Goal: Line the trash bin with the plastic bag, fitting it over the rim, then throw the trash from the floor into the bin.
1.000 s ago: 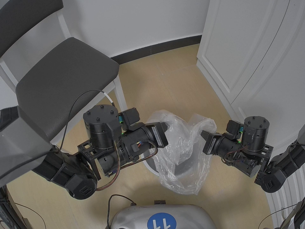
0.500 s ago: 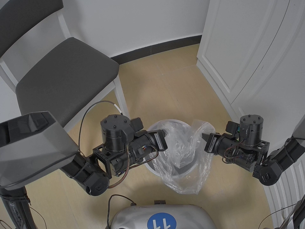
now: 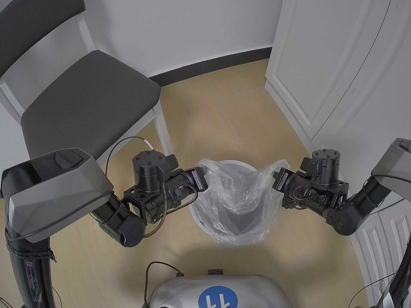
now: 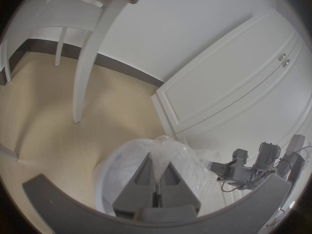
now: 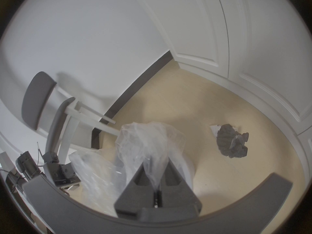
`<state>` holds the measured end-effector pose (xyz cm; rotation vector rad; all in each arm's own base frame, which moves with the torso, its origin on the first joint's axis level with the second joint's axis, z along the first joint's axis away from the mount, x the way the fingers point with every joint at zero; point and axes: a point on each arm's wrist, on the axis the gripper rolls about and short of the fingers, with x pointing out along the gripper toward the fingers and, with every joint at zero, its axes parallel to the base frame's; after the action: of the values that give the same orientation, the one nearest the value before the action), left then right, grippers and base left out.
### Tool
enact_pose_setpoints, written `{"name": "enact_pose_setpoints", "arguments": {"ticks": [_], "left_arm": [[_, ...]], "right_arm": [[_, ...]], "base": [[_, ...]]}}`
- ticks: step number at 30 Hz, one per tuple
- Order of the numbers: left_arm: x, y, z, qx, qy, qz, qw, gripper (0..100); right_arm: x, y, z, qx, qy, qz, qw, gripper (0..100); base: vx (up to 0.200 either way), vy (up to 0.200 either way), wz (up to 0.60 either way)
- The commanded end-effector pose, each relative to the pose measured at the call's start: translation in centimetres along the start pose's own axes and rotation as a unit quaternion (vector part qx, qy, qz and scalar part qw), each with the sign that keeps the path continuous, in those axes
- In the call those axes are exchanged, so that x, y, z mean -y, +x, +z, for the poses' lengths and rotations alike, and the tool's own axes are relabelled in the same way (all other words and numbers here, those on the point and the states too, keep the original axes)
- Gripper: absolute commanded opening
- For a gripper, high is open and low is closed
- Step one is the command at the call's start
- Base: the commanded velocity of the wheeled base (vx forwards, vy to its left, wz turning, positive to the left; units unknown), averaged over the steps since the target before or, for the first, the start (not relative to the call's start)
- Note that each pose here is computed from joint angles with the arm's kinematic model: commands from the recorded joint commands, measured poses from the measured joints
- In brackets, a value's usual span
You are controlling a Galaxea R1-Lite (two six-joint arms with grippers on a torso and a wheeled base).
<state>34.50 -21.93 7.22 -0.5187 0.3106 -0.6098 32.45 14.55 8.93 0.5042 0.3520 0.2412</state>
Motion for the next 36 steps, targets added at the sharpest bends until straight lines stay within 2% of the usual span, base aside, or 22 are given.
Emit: {"name": "enact_pose_setpoints", "arguments": {"ticks": [1,5,10,17,22,28,31,36], "left_arm": [[-2.1,0.6,0.3,0.006,-0.003,0.022,0.9997,0],[-3.7,1.0,0.6,0.009,-0.002,0.041,0.9991,0],[-4.1,0.6,1.2,0.009,0.0,0.051,0.9987,0],[-3.6,-1.1,1.0,-0.042,0.039,0.071,0.9958,0],[-2.1,-2.3,0.3,-0.066,0.069,0.061,0.9936,0],[-1.2,-2.9,-0.3,-0.079,0.088,0.051,0.9916,0],[-1.1,-2.9,-0.7,-0.083,0.091,0.049,0.9912,0],[-0.7,-2.7,-0.9,-0.077,0.093,0.043,0.9918,0]], "right_arm": [[1.7,2.0,-0.4,0.0,0.008,-0.03,0.9995,0],[2.9,2.6,-0.2,0.007,0.004,-0.054,0.9985,0],[3.5,2.0,0.5,-0.014,-0.023,-0.079,0.9965,0],[2.9,-0.7,1.4,-0.055,-0.06,-0.097,0.9919,0],[2.5,-2.7,1.3,-0.085,-0.093,-0.099,0.9871,0],[3.0,-3.6,0.2,-0.117,-0.137,-0.103,0.9782,0],[3.6,-3.8,-0.7,-0.135,-0.164,-0.107,0.9712,0],[4.2,-3.1,-1.8,-0.151,-0.172,-0.115,0.9667,0]], "base": [[0.0,0.0,0.0],[0.0,0.0,0.0],[0.0,0.0,0.0],[0.0,0.0,0.0],[0.0,0.0,0.0],[0.0,0.0,0.0],[0.0,0.0,0.0],[0.0,0.0,0.0]]}}
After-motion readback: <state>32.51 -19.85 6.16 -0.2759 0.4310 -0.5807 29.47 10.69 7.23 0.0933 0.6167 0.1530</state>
